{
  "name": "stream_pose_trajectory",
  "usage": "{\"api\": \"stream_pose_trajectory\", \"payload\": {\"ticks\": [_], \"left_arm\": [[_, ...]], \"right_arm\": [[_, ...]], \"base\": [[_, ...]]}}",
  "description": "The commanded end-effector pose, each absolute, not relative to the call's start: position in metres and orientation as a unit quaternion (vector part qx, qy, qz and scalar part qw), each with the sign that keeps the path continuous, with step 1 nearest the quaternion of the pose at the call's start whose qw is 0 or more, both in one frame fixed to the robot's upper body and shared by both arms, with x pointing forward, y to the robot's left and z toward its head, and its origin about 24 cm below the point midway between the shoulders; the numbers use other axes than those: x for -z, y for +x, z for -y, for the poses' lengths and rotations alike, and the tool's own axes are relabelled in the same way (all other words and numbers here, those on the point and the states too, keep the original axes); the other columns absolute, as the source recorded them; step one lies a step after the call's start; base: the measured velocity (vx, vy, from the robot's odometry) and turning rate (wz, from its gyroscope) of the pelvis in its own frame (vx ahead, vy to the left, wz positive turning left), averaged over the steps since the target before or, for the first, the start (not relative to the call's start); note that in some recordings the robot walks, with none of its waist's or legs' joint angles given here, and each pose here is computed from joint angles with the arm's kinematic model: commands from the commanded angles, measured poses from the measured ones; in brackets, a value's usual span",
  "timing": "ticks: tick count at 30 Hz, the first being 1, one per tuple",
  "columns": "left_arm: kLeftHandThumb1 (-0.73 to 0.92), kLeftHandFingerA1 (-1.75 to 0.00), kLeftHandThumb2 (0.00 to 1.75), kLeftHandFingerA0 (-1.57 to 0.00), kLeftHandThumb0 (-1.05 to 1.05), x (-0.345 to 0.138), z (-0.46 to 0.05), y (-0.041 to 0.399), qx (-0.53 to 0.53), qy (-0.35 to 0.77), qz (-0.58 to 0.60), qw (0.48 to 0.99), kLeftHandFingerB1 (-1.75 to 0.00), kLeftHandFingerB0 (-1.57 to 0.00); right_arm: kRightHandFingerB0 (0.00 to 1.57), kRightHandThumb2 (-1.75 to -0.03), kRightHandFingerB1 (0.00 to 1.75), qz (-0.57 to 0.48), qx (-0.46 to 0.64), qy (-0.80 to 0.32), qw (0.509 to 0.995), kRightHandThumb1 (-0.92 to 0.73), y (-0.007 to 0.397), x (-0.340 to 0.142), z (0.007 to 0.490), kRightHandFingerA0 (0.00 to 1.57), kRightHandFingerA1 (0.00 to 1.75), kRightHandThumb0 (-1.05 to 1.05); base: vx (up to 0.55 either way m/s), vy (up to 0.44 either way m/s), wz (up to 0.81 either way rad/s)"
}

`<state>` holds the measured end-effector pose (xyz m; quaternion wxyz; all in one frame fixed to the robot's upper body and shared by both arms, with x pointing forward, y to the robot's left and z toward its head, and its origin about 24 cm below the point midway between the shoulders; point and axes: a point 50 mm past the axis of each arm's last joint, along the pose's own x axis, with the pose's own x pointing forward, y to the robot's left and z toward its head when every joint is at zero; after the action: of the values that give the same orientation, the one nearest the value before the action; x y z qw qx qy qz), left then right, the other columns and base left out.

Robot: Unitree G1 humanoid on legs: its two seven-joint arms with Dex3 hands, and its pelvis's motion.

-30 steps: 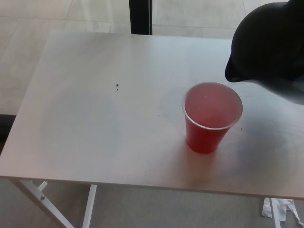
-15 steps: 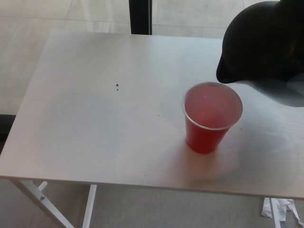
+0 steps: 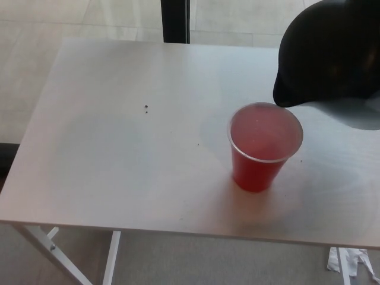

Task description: The robot uses its right hand to lift up a kettle kept on the middle of the desk by its handle and tilt it into a glass kept next to it to pour out water

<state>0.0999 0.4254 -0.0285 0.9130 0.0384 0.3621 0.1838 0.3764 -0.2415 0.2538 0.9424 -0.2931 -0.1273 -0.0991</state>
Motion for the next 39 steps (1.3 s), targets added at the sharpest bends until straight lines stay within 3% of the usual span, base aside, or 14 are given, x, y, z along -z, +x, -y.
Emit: {"api": "stream_pose_trajectory", "payload": {"ticks": [1, 2, 8, 9, 13, 14, 20, 21, 24, 25, 31, 37, 38, 39], "left_arm": [[0.77, -0.54, 0.63, -0.55, -0.67, 0.017, -0.436, 0.100, -0.189, 0.067, -0.366, 0.909, -0.44, -0.37], [0.60, -0.63, 0.98, -0.48, -0.67, 0.017, -0.436, 0.100, -0.189, 0.065, -0.366, 0.909, -0.54, -0.30], [0.59, -0.63, 0.98, -0.49, -0.69, 0.017, -0.437, 0.102, -0.192, 0.062, -0.368, 0.908, -0.54, -0.30], [0.77, -0.53, 0.63, -0.55, -0.68, 0.017, -0.437, 0.102, -0.192, 0.065, -0.369, 0.907, -0.43, -0.35], [0.60, -0.64, 0.98, -0.51, -0.70, 0.016, -0.437, 0.103, -0.189, 0.065, -0.367, 0.909, -0.55, -0.32], [0.77, -0.54, 0.64, -0.55, -0.69, 0.015, -0.437, 0.102, -0.186, 0.070, -0.366, 0.909, -0.43, -0.34], [0.78, -0.53, 0.63, -0.53, -0.67, 0.013, -0.438, 0.104, -0.188, 0.066, -0.368, 0.908, -0.42, -0.34], [0.60, -0.63, 0.98, -0.48, -0.67, 0.013, -0.438, 0.105, -0.188, 0.067, -0.367, 0.909, -0.54, -0.29], [0.77, -0.53, 0.63, -0.55, -0.67, 0.013, -0.438, 0.105, -0.189, 0.069, -0.366, 0.909, -0.42, -0.35], [0.61, -0.62, 0.98, -0.48, -0.66, 0.013, -0.439, 0.105, -0.188, 0.066, -0.367, 0.909, -0.53, -0.30], [0.78, -0.53, 0.63, -0.55, -0.65, 0.010, -0.439, 0.107, -0.187, 0.069, -0.364, 0.910, -0.42, -0.32], [0.61, -0.63, 0.99, -0.49, -0.68, 0.010, -0.440, 0.107, -0.184, 0.069, -0.361, 0.912, -0.54, -0.30], [0.78, -0.54, 0.64, -0.55, -0.66, 0.010, -0.440, 0.108, -0.186, 0.068, -0.363, 0.910, -0.42, -0.34], [0.62, -0.63, 0.98, -0.49, -0.65, 0.010, -0.440, 0.108, -0.186, 0.072, -0.364, 0.910, -0.54, -0.30]], "right_arm": [[0.78, -1.34, 1.64, 0.274, 0.046, -0.366, 0.888, -0.39, 0.358, -0.299, 0.224, 0.93, 1.75, -0.17], [0.79, -1.35, 1.63, 0.281, 0.041, -0.370, 0.884, -0.39, 0.357, -0.300, 0.223, 0.94, 1.75, -0.15], [0.78, -1.22, 1.51, 0.270, 0.033, -0.419, 0.866, -0.49, 0.357, -0.299, 0.221, 0.88, 1.75, -0.16], [0.78, -1.17, 1.51, 0.266, 0.033, -0.417, 0.869, -0.51, 0.357, -0.300, 0.221, 0.87, 1.75, -0.17], [0.77, -1.23, 1.55, 0.278, 0.031, -0.431, 0.858, -0.49, 0.355, -0.302, 0.220, 0.88, 1.75, -0.16], [0.77, -1.25, 1.56, 0.285, 0.029, -0.438, 0.852, -0.47, 0.355, -0.303, 0.220, 0.88, 1.75, -0.14], [0.96, -1.20, 1.29, 0.302, 0.018, -0.464, 0.833, -0.47, 0.353, -0.307, 0.213, 1.16, 1.43, -0.19], [0.74, -1.24, 1.60, 0.304, 0.015, -0.472, 0.828, -0.46, 0.353, -0.308, 0.211, 0.85, 1.75, -0.14], [0.78, -1.23, 1.53, 0.316, 0.009, -0.488, 0.814, -0.48, 0.352, -0.309, 0.207, 0.88, 1.75, -0.15], [0.99, -1.17, 1.25, 0.324, 0.010, -0.501, 0.802, -0.46, 0.352, -0.309, 0.204, 1.19, 1.39, -0.24], [0.76, -1.18, 1.62, 0.341, 0.017, -0.515, 0.786, -0.48, 0.352, -0.310, 0.200, 0.92, 1.75, -0.17], [0.77, -1.12, 1.55, 0.341, 0.036, -0.541, 0.768, -0.53, 0.353, -0.312, 0.197, 0.92, 1.75, -0.15], [0.75, -1.12, 1.59, 0.341, 0.036, -0.541, 0.768, -0.53, 0.353, -0.311, 0.198, 0.92, 1.75, -0.14], [0.74, -1.10, 1.57, 0.341, 0.039, -0.544, 0.766, -0.54, 0.353, -0.311, 0.198, 0.91, 1.75, -0.15]], "base": [[0.00, 0.000, 0.00], [0.00, 0.000, 0.00], [0.00, 0.000, 0.00], [0.00, 0.000, 0.00], [0.00, 0.000, 0.00], [0.00, 0.000, 0.00], [0.00, 0.000, 0.00], [0.00, 0.000, 0.00], [0.00, 0.000, 0.00], [0.00, 0.000, 0.00], [0.00, 0.000, 0.00], [0.00, 0.000, 0.00], [0.00, 0.000, 0.00], [0.00, 0.000, 0.00]]}}
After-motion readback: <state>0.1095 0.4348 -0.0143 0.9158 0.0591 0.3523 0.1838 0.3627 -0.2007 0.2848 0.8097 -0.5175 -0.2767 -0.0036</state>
